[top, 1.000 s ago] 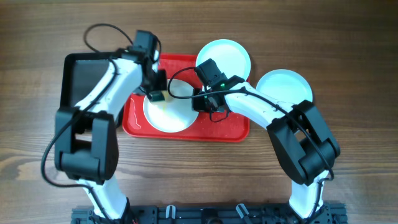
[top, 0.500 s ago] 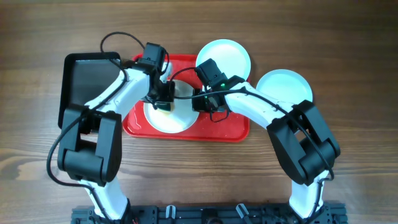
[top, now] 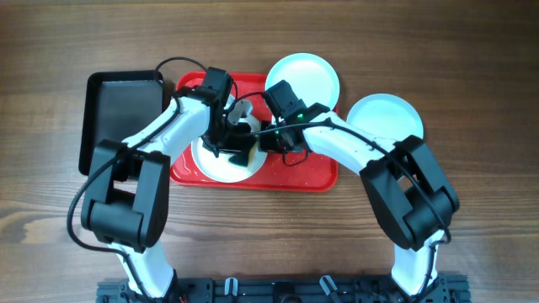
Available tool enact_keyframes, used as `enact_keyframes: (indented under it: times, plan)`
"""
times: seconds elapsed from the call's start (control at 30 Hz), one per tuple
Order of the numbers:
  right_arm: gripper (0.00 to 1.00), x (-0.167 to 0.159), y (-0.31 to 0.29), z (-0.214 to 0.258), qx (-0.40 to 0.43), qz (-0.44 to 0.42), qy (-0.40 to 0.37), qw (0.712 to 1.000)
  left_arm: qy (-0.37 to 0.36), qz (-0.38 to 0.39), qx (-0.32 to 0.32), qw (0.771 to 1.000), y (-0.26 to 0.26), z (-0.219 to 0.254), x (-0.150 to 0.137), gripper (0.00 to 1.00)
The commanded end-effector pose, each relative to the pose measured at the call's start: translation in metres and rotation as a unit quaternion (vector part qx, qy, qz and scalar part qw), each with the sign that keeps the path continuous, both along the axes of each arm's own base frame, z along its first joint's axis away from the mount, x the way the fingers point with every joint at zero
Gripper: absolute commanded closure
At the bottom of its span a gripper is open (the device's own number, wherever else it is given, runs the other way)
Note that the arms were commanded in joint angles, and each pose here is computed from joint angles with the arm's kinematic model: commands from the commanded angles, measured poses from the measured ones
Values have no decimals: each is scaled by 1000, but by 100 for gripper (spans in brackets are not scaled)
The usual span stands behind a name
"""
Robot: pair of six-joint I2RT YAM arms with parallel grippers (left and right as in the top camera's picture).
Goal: Clean dirty plates on tray and stack at the side
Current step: 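Scrub the held plate's surface with the sponge in the left gripper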
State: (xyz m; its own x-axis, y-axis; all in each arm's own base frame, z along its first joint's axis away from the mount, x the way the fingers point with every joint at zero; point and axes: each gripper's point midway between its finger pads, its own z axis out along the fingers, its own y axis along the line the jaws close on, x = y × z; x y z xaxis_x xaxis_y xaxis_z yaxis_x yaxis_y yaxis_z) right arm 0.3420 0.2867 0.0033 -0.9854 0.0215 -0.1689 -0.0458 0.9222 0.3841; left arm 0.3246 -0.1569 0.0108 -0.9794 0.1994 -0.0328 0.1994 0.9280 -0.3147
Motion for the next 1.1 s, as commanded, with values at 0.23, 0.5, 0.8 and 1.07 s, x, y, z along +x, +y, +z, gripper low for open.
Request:
enact_keyframes:
  times: [0.23, 0.5, 0.8, 1.07]
  plan:
    - [96, -4, -8, -15, -18, 2, 11, 1000, -65, 194, 371, 906, 153, -6, 17, 96]
    - [96, -3, -7, -15, -17, 2, 10, 1000, -59, 210, 302, 928, 130, -15, 23, 96]
    - [96, -3, -8, -15, -19, 1, 9, 1000, 54, -27, -183, 981, -33, 16, -19, 96]
    - [96, -3, -8, -15, -19, 1, 10, 1000, 71, -33, -194, 978, -34, 19, -28, 96]
